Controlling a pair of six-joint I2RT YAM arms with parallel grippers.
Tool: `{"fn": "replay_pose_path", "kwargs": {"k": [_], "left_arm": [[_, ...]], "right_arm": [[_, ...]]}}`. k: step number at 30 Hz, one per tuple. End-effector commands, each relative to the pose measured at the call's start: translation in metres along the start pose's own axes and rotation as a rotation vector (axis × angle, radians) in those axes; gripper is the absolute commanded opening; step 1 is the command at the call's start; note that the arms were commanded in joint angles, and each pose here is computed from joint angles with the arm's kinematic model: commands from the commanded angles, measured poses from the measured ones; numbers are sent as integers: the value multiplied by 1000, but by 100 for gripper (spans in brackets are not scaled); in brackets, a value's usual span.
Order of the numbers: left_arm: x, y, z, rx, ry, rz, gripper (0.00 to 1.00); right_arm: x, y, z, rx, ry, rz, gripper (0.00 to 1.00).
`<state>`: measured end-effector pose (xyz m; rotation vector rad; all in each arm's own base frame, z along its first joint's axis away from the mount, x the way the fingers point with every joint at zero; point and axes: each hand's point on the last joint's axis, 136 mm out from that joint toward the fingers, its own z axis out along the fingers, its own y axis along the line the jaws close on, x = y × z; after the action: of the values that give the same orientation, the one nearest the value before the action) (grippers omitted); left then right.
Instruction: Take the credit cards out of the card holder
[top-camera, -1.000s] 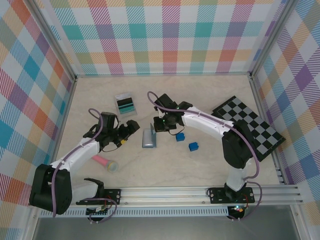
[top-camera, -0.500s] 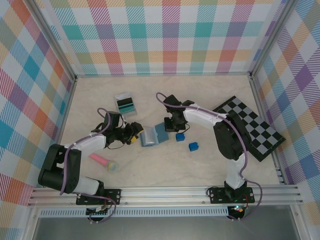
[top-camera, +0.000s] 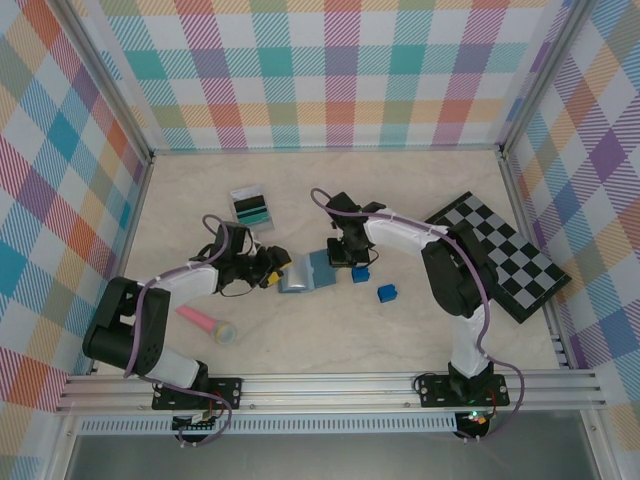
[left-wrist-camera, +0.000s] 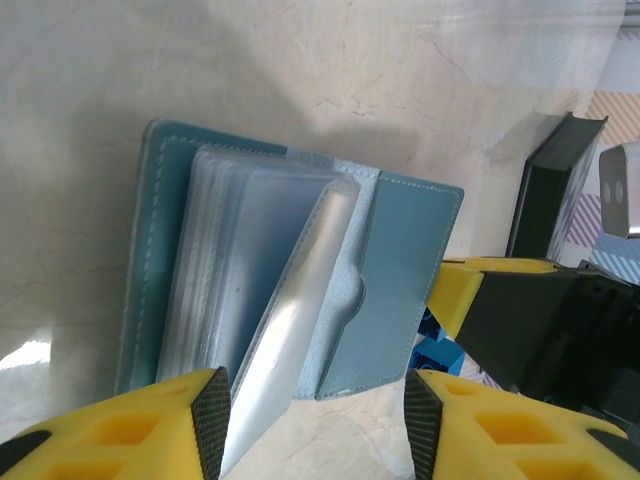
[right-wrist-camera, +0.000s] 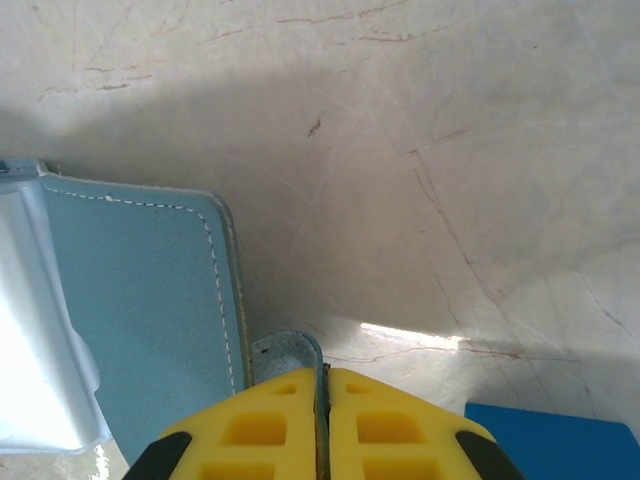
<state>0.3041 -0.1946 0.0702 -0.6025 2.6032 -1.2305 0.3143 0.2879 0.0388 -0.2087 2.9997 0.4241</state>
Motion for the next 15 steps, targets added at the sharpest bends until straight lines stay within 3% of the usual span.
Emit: {"fn": "replay_pose_path", "kwargs": {"k": [1,15], "left_arm": [[-2,-8,4,-3,24,50,51],[-10,8,10,-120,39,123,50]], "right_arm": [[-1,9,3,-33,14,-10,8],[-2,15,8,-61,34,-16,8]]}}
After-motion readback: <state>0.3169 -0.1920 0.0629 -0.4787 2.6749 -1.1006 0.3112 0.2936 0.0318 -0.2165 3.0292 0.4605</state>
